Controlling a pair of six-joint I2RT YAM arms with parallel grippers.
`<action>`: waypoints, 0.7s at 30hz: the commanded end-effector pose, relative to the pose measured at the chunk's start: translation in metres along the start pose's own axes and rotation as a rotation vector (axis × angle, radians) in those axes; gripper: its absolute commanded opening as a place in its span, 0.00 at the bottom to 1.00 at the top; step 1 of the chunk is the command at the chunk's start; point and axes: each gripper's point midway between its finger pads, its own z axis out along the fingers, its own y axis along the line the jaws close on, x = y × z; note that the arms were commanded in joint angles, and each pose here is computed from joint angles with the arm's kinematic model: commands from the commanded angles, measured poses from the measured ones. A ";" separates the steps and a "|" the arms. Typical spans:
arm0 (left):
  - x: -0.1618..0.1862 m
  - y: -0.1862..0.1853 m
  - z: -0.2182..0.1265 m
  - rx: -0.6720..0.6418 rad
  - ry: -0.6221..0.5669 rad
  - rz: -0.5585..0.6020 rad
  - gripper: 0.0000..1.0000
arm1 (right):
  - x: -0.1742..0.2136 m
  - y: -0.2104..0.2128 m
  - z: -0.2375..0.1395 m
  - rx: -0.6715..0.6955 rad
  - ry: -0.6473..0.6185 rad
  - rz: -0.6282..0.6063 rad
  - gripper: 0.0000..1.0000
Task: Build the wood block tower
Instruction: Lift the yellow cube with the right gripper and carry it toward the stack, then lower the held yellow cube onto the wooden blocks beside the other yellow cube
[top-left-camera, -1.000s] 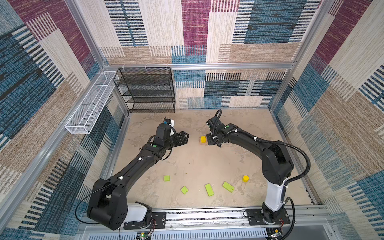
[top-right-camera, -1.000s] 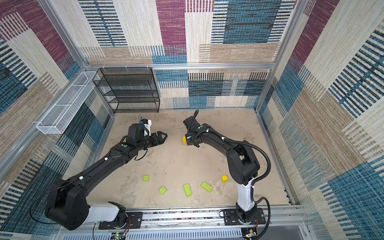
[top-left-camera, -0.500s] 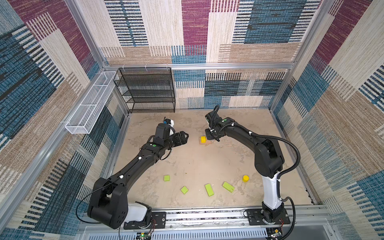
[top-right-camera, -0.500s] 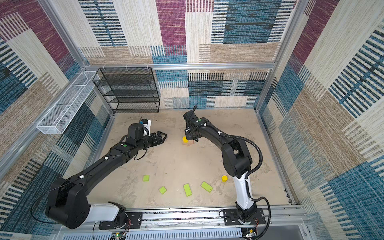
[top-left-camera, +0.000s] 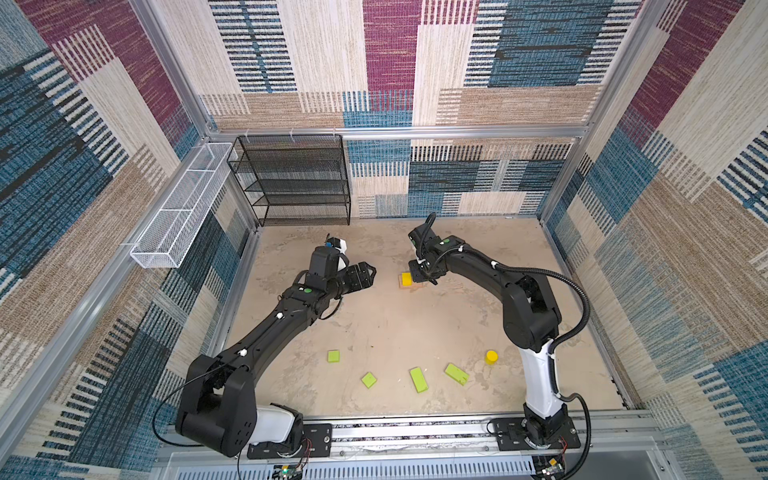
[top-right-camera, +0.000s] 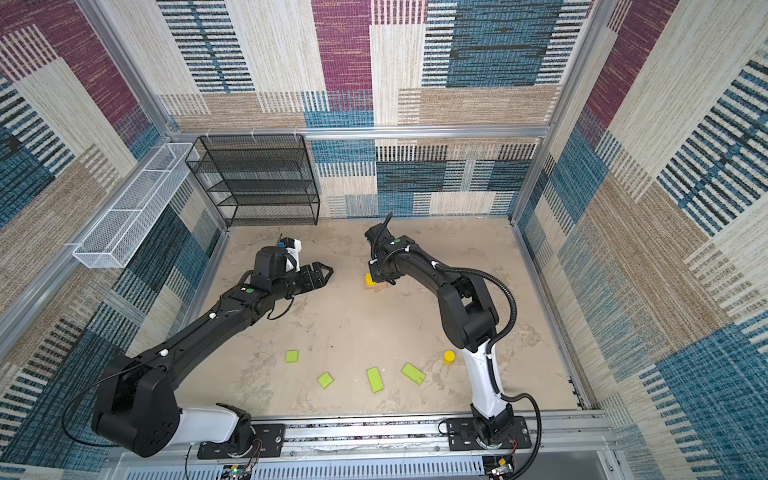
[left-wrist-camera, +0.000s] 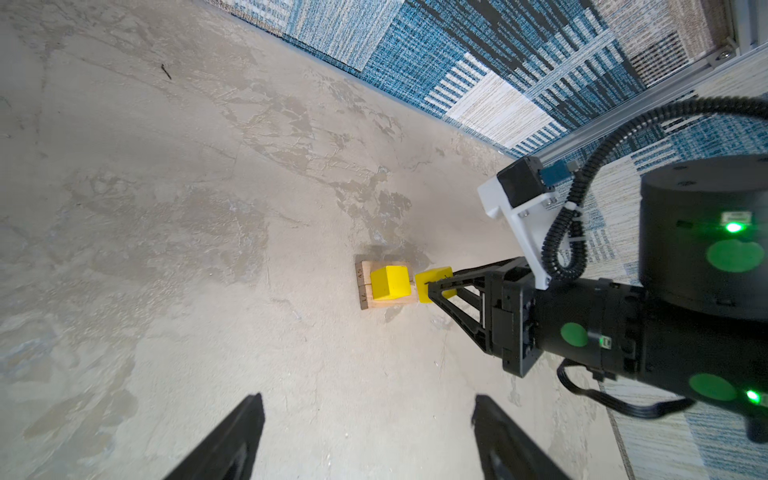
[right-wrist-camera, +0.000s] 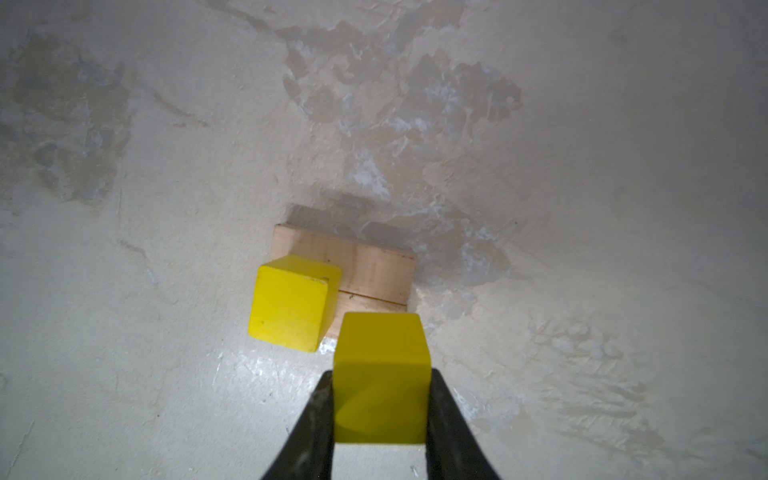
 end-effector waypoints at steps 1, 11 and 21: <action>-0.003 -0.004 0.000 0.026 -0.010 -0.010 0.83 | -0.010 0.004 0.001 -0.014 -0.032 0.017 0.24; -0.004 -0.002 0.000 0.018 -0.012 -0.017 0.83 | -0.011 0.002 0.009 -0.017 -0.023 0.021 0.25; -0.004 0.001 0.000 0.009 -0.010 -0.019 0.83 | -0.011 0.004 0.014 -0.031 -0.016 0.024 0.26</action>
